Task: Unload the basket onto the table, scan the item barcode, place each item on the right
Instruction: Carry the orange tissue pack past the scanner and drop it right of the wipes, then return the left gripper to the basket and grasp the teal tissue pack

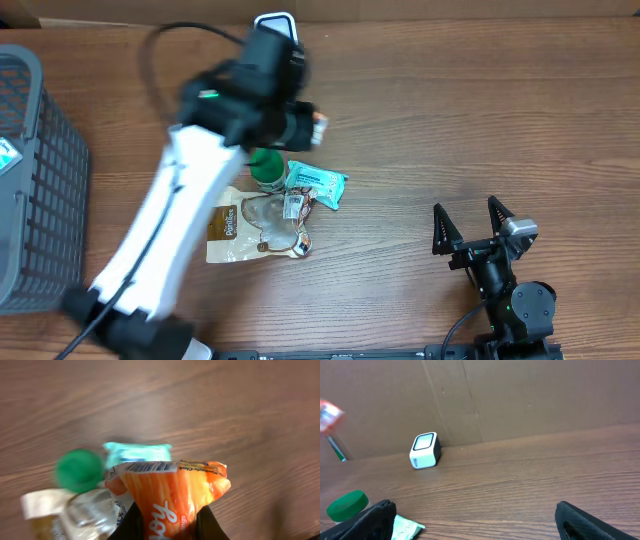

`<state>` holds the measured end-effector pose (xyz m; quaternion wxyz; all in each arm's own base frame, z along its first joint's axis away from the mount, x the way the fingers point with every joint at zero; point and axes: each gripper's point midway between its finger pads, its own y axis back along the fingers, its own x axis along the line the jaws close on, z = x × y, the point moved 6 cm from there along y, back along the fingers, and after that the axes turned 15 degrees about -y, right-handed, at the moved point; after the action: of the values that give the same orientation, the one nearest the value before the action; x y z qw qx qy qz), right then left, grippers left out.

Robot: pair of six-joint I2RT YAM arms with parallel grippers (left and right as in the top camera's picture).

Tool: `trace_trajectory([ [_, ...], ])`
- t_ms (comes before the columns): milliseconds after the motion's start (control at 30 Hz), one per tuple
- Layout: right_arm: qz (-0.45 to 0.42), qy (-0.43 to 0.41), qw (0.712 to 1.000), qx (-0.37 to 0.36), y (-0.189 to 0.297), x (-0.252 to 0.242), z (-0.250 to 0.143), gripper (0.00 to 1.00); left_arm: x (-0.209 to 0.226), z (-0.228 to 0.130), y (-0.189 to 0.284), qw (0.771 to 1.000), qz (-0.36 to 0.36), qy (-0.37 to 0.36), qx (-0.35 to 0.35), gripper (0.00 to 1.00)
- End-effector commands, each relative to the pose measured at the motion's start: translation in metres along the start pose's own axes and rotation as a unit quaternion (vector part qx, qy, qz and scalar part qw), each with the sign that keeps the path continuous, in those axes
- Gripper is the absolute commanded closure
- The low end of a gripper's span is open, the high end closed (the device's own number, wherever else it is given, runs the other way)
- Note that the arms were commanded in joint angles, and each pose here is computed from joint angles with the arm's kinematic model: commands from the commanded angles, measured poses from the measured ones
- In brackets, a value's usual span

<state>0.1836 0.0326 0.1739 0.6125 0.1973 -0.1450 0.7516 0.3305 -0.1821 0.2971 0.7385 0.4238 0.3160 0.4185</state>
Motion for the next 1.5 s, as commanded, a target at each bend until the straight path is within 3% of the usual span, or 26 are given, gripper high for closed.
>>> trace_trajectory([
  [0,0.004,0.001,1.0,-0.001,0.0,0.0,-0.002,0.0,-0.028,-0.005,-0.059,0.998,0.001,-0.014,0.062,0.91],
  [333,0.004,0.001,1.0,-0.001,0.0,0.0,-0.002,0.0,-0.066,-0.036,-0.15,0.983,-0.008,-0.045,0.18,0.88],
  [467,0.004,0.001,1.0,-0.001,0.0,0.0,-0.002,0.0,-0.075,-0.044,-0.163,0.978,-0.018,-0.052,0.201,0.55],
  [533,0.004,0.001,1.0,-0.001,0.0,0.0,-0.002,0.0,-0.076,-0.044,-0.164,0.978,-0.018,-0.053,0.201,0.44],
  [767,0.004,0.001,1.0,-0.001,0.0,0.0,-0.002,0.0,-0.07,-0.029,-0.157,0.983,-0.014,-0.055,0.174,0.43],
  [967,0.004,0.001,1.0,-0.001,0.0,0.0,-0.002,0.0,-0.037,0.012,-0.093,0.993,0.029,-0.037,0.112,0.43],
  [1133,0.004,0.001,1.0,-0.001,0.0,0.0,-0.002,0.0,0.012,0.038,0.002,0.996,0.078,-0.013,0.029,0.42],
  [1267,0.004,0.001,1.0,-0.001,0.0,0.0,-0.002,0.0,0.065,0.029,0.08,0.99,0.133,0.049,-0.025,0.41],
  [1467,0.004,0.001,1.0,-0.001,0.0,0.0,-0.002,0.0,0.158,-0.024,0.167,0.954,0.22,0.192,-0.073,0.4],
])
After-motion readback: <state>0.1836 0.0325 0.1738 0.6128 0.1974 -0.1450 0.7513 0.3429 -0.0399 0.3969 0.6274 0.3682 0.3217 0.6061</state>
